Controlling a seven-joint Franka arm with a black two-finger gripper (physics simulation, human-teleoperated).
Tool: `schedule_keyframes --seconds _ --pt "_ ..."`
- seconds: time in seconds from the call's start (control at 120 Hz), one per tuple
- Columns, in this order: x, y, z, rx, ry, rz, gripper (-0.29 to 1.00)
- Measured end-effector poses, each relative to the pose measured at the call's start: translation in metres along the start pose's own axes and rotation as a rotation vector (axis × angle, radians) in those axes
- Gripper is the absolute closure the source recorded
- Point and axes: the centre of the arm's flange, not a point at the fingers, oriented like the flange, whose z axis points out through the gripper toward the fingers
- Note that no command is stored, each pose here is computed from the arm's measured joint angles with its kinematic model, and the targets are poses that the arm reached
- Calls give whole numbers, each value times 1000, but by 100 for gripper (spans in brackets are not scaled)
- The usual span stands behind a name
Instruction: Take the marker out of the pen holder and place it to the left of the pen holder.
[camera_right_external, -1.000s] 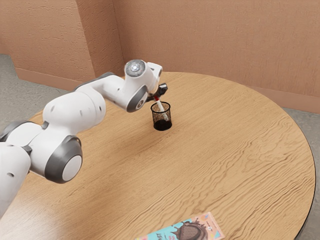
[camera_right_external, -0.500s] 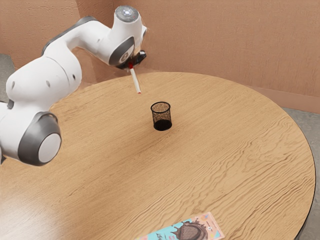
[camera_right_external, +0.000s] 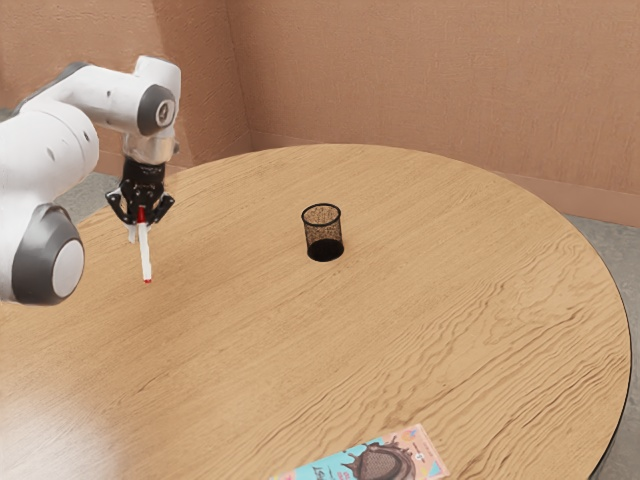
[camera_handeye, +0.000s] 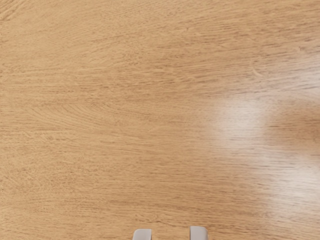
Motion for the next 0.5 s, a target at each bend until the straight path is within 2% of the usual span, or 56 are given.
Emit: schedule_keyframes --seconds 0.108,0.192,0.4,0.5 --pt "9 16 49 116 -35 28 75" --pt "15 20 70 170 -46 41 75" --pt "20 26 87 211 -52 71 75" --pt "18 28 89 212 -52 79 59"
